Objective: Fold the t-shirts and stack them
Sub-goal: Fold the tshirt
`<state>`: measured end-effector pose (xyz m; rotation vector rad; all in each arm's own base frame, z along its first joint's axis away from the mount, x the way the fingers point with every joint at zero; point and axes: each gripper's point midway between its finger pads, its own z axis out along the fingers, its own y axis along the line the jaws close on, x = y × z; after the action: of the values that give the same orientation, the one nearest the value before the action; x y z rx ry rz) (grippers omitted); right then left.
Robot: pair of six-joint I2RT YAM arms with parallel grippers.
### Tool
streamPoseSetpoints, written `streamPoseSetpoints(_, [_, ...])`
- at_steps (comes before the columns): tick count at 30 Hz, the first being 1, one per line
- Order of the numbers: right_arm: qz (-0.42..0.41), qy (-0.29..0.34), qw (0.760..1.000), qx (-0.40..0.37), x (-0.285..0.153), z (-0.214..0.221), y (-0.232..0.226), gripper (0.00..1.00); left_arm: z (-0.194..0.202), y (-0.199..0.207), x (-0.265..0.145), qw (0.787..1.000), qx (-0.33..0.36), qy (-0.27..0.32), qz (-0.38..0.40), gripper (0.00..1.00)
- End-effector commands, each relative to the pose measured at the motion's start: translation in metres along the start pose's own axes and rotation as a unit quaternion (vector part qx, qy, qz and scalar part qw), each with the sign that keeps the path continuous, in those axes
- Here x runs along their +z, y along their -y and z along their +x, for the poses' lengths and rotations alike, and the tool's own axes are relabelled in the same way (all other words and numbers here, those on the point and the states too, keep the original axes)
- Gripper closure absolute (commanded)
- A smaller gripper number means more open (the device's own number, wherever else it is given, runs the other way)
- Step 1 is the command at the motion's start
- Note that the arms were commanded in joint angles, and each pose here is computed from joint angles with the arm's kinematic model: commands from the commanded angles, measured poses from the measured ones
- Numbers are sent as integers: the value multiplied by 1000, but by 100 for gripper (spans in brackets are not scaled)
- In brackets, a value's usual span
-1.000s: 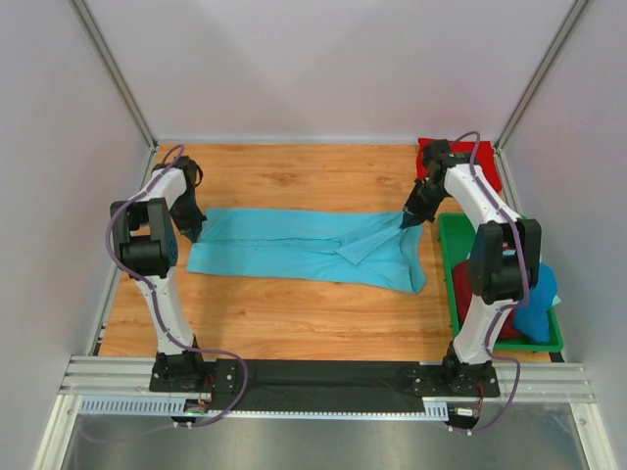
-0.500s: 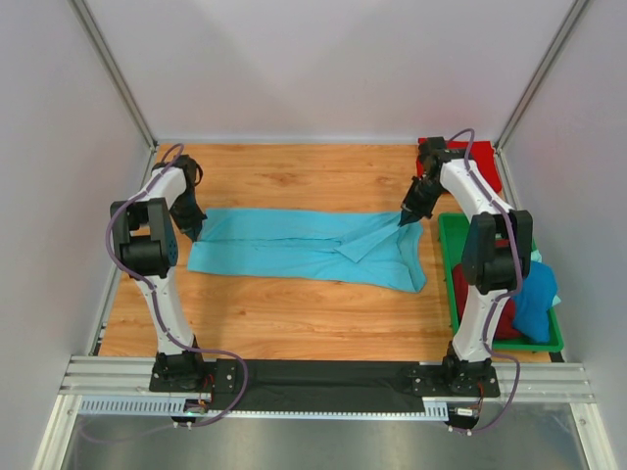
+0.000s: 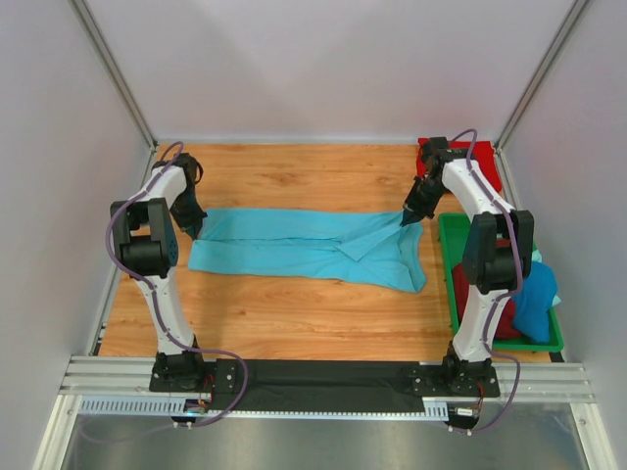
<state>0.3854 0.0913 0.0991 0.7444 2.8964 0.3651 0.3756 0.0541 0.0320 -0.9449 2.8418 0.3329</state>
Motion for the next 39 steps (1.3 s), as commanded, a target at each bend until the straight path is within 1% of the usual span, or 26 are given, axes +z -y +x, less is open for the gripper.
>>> streamPoseSetpoints(1, [-10, 30, 999, -6, -18, -13, -5, 100, -13, -2, -24, 999, -14, 33, 6, 100])
streamPoseSetpoints(5, [-12, 32, 999, -3, -23, -12, -5, 100, -15, -5, -25, 999, -13, 41, 0, 100])
streamPoseSetpoints(9, [-16, 37, 999, 1, -26, -13, -5, 100, -16, -2, -23, 999, -11, 35, 1, 100])
streamPoseSetpoints(19, [-12, 30, 999, 8, -9, -21, -6, 100, -22, 7, -15, 1000, -4, 25, 5, 100])
streamPoseSetpoints(23, [-20, 20, 1000, 10, 0, -25, -12, 100, -18, 11, -5, 1000, 7, 4, 4, 100])
streamPoseSetpoints(30, [-22, 15, 1000, 8, 6, -31, -16, 100, -17, 11, 0, 1000, 18, 2, 2, 100])
streamPoseSetpoints(31, [-22, 12, 1000, 8, 8, -31, -16, 100, -17, 11, -1, 1000, 19, 3, 2, 98])
streamPoseSetpoints(33, [-27, 14, 1000, 8, 10, -34, -18, 96, -20, 9, -5, 1000, 21, 9, 3, 89])
streamPoseSetpoints(34, [-27, 11, 1000, 8, 15, -35, -19, 91, -23, 9, -10, 1000, 23, 18, 3, 79])
streamPoseSetpoints(36, [-35, 26, 999, -5, 15, -45, -24, 83, -31, 1, -18, 999, 26, 41, -9, 68])
streamPoseSetpoints(37, [-35, 36, 999, -13, 15, -51, -25, 70, -35, -4, -30, 998, 37, 59, -11, 61])
streamPoseSetpoints(39, [-16, 49, 998, -31, 9, -61, -23, 65, -43, -18, -41, 994, 57, 89, -42, 53])
